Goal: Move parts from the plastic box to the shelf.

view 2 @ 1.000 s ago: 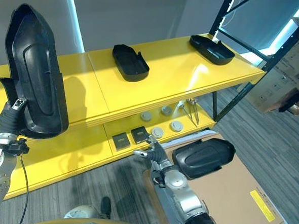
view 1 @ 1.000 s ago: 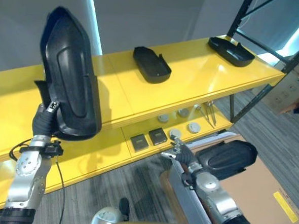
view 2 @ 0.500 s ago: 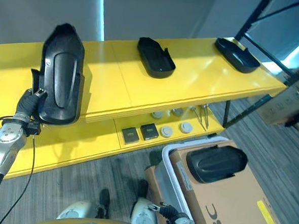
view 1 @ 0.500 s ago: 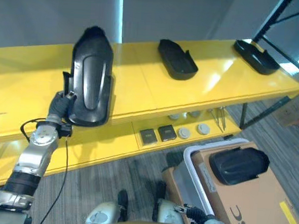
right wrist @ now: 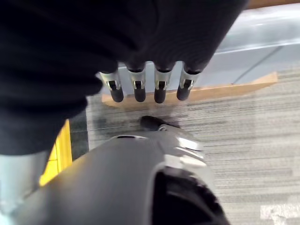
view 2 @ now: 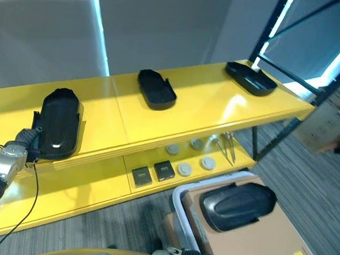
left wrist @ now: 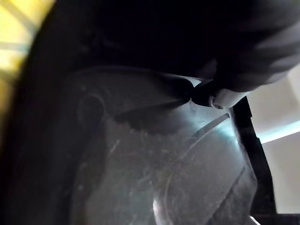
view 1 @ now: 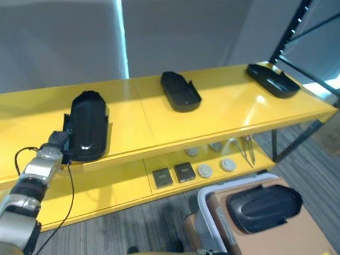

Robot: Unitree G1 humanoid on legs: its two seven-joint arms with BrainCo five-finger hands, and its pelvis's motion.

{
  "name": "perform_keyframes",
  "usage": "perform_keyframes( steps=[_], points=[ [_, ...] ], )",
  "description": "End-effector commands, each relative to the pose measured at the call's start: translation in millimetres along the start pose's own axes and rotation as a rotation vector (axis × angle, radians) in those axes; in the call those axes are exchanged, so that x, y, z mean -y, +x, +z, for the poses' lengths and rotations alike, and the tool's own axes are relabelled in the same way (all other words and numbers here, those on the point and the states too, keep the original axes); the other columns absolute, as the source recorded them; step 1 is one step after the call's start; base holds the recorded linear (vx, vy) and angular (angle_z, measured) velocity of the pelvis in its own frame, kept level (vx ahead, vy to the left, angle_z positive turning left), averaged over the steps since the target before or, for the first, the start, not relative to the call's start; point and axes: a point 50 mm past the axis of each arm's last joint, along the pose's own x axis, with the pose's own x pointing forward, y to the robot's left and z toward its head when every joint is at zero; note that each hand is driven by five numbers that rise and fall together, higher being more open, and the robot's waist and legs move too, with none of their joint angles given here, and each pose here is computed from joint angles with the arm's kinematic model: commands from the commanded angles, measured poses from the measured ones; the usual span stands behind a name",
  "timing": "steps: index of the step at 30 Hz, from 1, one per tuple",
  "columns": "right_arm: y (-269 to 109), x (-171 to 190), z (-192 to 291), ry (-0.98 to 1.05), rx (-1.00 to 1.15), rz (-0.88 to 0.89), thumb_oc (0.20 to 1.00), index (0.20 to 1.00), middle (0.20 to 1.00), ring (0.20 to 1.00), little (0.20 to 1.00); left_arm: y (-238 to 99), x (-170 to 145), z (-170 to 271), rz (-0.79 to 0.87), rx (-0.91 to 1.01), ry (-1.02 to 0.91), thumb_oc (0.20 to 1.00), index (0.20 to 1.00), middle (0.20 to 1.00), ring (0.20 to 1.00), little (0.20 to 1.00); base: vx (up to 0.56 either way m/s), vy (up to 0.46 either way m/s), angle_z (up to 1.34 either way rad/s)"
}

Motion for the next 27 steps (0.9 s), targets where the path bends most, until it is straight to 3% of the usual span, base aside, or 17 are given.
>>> perform_keyframes(
  steps=[1, 8, 14, 27],
  points=[
    [-4, 25, -5, 0.01, -0.035, -0.033, 1.0, 1.0, 1.0, 1.0, 1.0, 4, -26, 72, 0.149, 0.17, -0.092, 0.2, 0.2, 0.2, 0.2, 0.2, -0.08, 0.044, -0.08],
    [-9, 48, 11, -0.006, 0.026, -0.093, 1.0, 1.0, 1.0, 1.0, 1.0, 10, -45, 81, 0.28, 0.079, -0.215, 0.2, 0.2, 0.2, 0.2, 0.2, -0.09, 0.046, -0.13],
    [-8, 46, 18, -0.033, 0.046, -0.093, 1.0, 1.0, 1.0, 1.0, 1.0, 12, -68, 65, 0.392, -0.036, -0.168, 0.2, 0.2, 0.2, 0.2, 0.2, -0.01, 0.01, -0.12],
    [-11, 49, 10, -0.087, 0.01, -0.091, 1.0, 1.0, 1.0, 1.0, 1.0, 10, -94, 41, 0.312, -0.147, 0.076, 0.2, 0.2, 0.2, 0.2, 0.2, 0.03, 0.013, -0.01]
  ],
)
